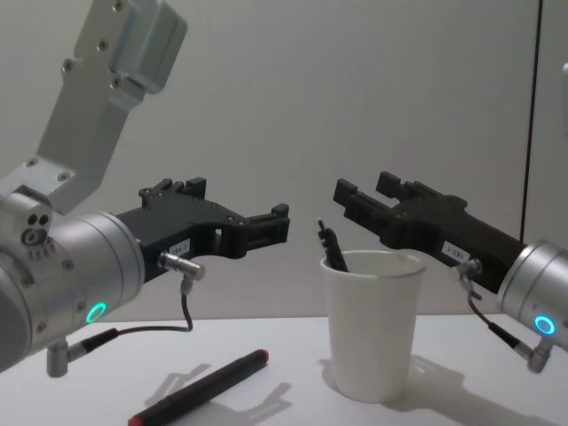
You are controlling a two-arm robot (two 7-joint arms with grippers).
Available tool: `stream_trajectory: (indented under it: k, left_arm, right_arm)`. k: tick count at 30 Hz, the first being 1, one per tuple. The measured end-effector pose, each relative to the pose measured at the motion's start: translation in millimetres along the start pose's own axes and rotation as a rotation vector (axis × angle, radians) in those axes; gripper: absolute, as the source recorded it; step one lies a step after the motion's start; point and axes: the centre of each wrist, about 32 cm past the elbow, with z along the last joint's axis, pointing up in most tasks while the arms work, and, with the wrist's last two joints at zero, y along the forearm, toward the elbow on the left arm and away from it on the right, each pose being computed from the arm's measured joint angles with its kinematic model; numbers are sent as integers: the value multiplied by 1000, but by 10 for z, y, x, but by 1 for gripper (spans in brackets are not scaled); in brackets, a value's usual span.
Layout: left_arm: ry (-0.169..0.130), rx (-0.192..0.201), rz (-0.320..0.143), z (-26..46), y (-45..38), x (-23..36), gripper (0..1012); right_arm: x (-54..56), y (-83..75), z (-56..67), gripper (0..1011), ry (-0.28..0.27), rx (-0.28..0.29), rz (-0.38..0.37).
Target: Place the pen into the pen holder.
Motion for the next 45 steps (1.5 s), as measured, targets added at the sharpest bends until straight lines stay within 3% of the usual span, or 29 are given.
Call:
stream_trajectory:
  k: [12,29,38,45]
  left_arm:
    - [0,0,0,0,0,0,1001]
    - [0,0,0,0,0,0,1001]
    - [0,0,0,0,0,0,1001]
    - [0,0,0,0,0,0,1001]
  right_arm:
    - [2,-14,18,999,4,-3,-9]
    - [-62,-240,245,1001,45,-42,-158]
    - [-71,-277,267,1001,44,-51,-170]
    - [-111,-409,347,1001,26,-91,-208]
